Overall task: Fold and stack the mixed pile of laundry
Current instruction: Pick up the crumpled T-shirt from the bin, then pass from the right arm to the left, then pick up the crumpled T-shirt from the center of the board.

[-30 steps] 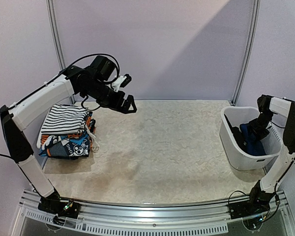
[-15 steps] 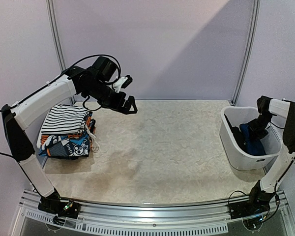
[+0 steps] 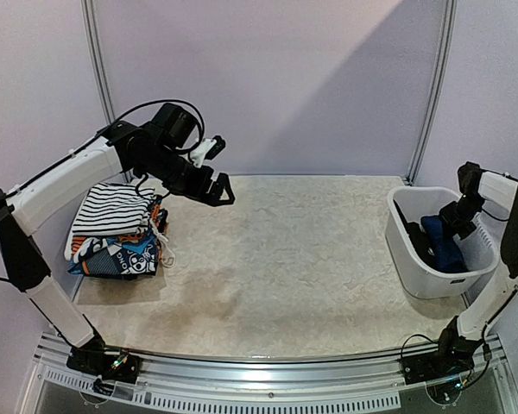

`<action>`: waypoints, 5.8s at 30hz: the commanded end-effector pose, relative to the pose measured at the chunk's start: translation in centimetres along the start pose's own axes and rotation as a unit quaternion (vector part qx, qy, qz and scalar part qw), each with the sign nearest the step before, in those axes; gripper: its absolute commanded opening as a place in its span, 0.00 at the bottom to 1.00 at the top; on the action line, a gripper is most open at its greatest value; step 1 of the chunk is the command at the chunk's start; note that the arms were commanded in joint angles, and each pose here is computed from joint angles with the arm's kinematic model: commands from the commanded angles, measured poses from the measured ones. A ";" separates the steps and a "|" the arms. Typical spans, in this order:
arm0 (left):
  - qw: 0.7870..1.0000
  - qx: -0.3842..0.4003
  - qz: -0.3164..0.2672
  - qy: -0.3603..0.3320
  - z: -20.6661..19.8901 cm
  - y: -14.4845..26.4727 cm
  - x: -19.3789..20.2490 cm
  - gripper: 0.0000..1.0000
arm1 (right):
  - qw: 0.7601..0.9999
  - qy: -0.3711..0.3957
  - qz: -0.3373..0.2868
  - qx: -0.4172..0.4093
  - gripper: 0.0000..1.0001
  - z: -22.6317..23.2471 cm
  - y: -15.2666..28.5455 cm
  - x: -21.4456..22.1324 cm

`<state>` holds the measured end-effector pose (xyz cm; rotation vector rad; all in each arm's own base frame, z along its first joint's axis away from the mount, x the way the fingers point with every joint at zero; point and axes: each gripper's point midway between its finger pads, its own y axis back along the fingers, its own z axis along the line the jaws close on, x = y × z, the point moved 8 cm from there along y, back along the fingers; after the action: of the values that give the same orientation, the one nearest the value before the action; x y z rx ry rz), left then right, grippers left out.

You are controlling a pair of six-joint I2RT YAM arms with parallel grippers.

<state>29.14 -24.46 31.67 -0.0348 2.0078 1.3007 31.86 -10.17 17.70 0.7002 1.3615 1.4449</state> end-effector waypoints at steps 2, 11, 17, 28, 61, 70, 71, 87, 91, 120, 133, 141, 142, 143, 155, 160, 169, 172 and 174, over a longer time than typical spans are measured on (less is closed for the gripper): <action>1.000 0.020 -0.021 -0.001 -1.0 1.6 0.3 0.99 | 0.990 0.025 -0.046 -0.127 0.00 2.2 6.9 -1.3; 0.998 0.047 -0.042 0.001 -1.7 3.2 0.0 0.99 | 0.943 0.065 -0.107 -0.308 0.00 4.4 17.8 -1.7; 0.996 0.064 -0.056 0.003 -2.1 4.1 -0.3 0.99 | 0.843 0.127 -0.170 -0.495 0.00 6.3 27.5 -0.7; 0.989 0.126 -0.077 -0.013 -4.4 4.8 -0.7 0.97 | 0.731 0.229 -0.191 -0.615 0.00 9.3 38.7 5.2; 0.900 0.309 -0.308 0.000 -11.9 -1.1 -9.7 0.81 | 0.506 0.194 0.117 -0.832 0.00 17.7 46.3 21.2; 0.903 0.305 -0.304 0.006 -11.9 -4.9 -9.1 0.84 | 0.500 0.180 0.135 -0.836 0.00 17.9 46.6 21.9; 0.903 0.307 -0.302 0.009 -11.9 -5.3 -8.9 0.84 | 0.499 0.180 0.137 -0.837 0.00 17.8 46.7 22.0; 0.889 0.365 -0.277 0.021 -12.3 -7.8 -7.1 0.91 | 0.497 0.169 0.128 -0.841 0.00 17.4 47.6 21.7; 0.882 0.393 -0.259 0.035 -12.5 -9.1 -6.6 0.92 | 0.496 0.167 0.127 -0.843 0.00 17.4 47.9 21.8; 0.809 0.459 -0.318 0.184 -7.9 -6.2 -5.4 0.00 | 0.550 0.151 0.079 -0.818 0.00 17.7 44.3 23.8; 0.922 0.242 -0.277 0.124 -4.4 -0.4 -1.1 0.00 | 0.664 0.112 0.055 -0.738 0.00 15.5 34.7 23.8; 0.959 0.133 -0.245 0.059 -3.7 3.0 -0.9 0.00 | 0.802 0.108 0.018 -0.587 0.00 15.6 30.1 23.3; 0.962 0.118 -0.242 0.050 -3.6 3.6 -1.0 0.00 | 0.828 0.109 0.006 -0.550 0.00 15.4 29.2 23.1; 0.963 0.109 -0.242 0.039 -3.6 4.3 -1.2 0.00 | 0.848 0.109 -0.002 -0.519 0.00 15.0 28.6 22.9; 0.994 0.021 -0.109 -0.008 -3.0 1.0 3.6 0.00 | 0.948 0.258 0.055 -0.178 0.54 9.3 12.4 26.2; 0.999 -0.007 -0.040 0.000 -2.4 -1.6 7.3 0.00 | 0.898 0.376 0.085 -0.215 0.62 9.9 11.1 27.8; 1.000 -0.017 -0.010 0.008 -2.2 -2.3 7.8 0.00 | 0.670 0.643 0.154 -0.339 0.62 11.9 12.4 36.5; 1.000 -0.016 -0.004 0.011 -2.2 -2.8 7.8 0.00 | 0.610 0.656 0.192 -0.402 0.62 11.9 13.3 39.2; 1.000 -0.012 0.000 0.014 -2.3 -3.1 7.8 0.00 | 0.580 0.657 0.189 -0.444 0.62 12.1 14.2 40.5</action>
<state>23.27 -24.40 25.50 -0.0857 2.0027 1.3163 26.13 29.97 23.65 -0.7628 1.4102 2.7347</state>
